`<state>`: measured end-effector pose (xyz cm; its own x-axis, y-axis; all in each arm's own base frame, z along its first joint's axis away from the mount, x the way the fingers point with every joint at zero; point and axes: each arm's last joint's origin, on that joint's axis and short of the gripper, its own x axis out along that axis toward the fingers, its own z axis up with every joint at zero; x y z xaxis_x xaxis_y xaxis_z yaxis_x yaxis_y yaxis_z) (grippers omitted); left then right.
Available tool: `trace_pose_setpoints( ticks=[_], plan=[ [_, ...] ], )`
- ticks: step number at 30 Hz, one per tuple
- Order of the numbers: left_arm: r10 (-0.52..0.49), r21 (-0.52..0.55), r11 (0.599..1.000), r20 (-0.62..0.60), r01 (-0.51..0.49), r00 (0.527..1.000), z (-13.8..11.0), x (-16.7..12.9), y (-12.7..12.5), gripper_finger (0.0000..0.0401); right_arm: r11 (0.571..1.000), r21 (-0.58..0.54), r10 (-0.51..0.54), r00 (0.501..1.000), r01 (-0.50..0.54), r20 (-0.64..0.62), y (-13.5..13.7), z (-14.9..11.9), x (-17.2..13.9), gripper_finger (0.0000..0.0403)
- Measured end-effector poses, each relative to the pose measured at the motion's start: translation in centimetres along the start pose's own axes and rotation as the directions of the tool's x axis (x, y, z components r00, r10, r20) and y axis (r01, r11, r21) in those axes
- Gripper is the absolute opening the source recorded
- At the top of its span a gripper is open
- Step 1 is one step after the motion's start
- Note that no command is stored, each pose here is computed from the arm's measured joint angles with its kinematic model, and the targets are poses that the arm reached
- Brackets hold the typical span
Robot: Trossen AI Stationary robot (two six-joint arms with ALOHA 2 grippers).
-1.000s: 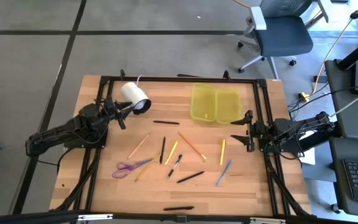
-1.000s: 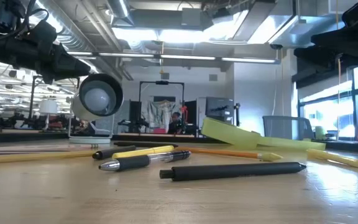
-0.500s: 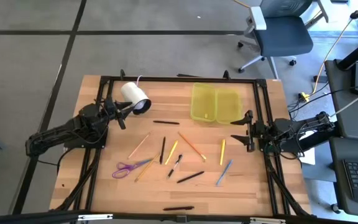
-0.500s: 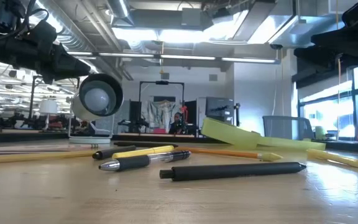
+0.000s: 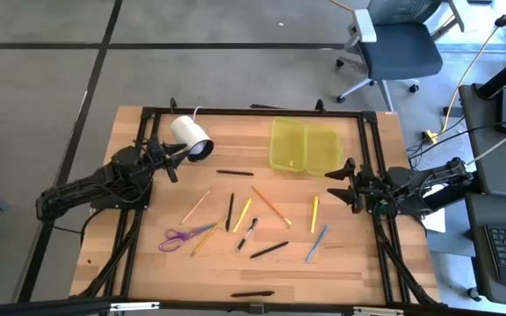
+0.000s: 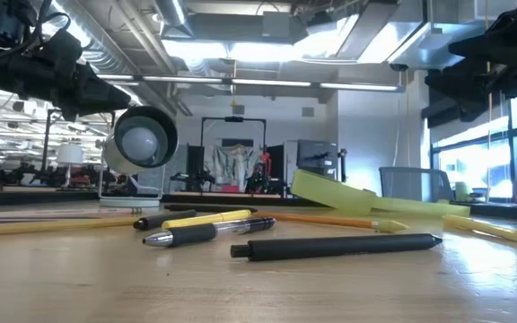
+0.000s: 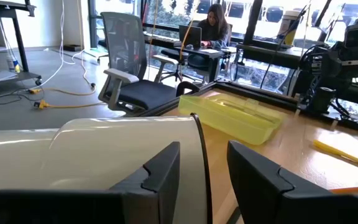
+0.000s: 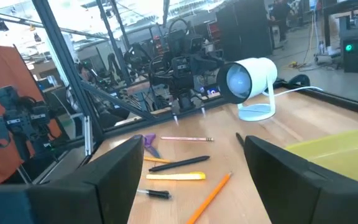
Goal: Pick & place school supplies into a supply box
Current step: Put the yellow pen into the yellow supply box
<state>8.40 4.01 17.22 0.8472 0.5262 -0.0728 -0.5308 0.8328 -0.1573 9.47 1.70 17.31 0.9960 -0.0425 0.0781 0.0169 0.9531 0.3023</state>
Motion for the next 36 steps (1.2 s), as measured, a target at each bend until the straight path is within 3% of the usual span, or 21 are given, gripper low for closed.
trace_pose_setpoints(
  ticks=[8, 13, 18, 22, 26, 30, 36],
  plan=[
    [0.000, 0.000, 1.000, 0.000, 0.000, 1.000, 0.0, 0.0, 0.0, 0.0128, 0.991, -0.131, -0.005, 1.000, 0.006, 0.010, 0.0, 0.1, 0.0, 0.0283],
    [0.000, 0.000, 1.000, 0.000, 0.000, 1.000, 0.0, 0.0, 0.0, 0.0128, 1.000, -0.002, -0.017, 1.000, 0.017, -0.027, 0.5, 2.2, -0.2, 0.0283],
    [0.000, 0.000, 1.000, 0.000, 0.000, 1.000, 0.0, 0.0, 0.0, 0.0128, 0.988, 0.048, -0.129, 0.956, 0.146, -0.263, 1.2, 4.4, 0.2, 0.0283],
    [0.000, 0.000, 1.000, 0.000, 0.000, 1.000, 0.0, 0.0, 0.0, 0.0127, 0.904, 0.150, -0.282, 0.820, 0.401, -0.498, 1.7, 5.0, 1.4, 0.0283],
    [0.004, 0.000, 1.000, 0.001, -0.004, 1.000, 0.0, 0.0, 0.0, 0.0127, 0.777, 0.199, -0.317, 0.644, 0.598, -0.696, 2.5, 4.4, 3.6, 0.0283],
    [0.004, 0.000, 1.000, 0.001, -0.004, 1.000, 0.0, 0.0, 0.0, 0.0127, 0.722, 0.147, -0.314, 0.509, 0.677, -0.801, 3.3, 2.9, 6.6, 0.0283],
    [0.004, 0.000, 1.000, 0.001, -0.004, 1.000, 0.0, 0.0, 0.0, 0.0127, 0.603, 0.062, -0.320, 0.313, 0.795, -0.895, 3.9, 0.0, 10.0, 0.0283]
  ],
)
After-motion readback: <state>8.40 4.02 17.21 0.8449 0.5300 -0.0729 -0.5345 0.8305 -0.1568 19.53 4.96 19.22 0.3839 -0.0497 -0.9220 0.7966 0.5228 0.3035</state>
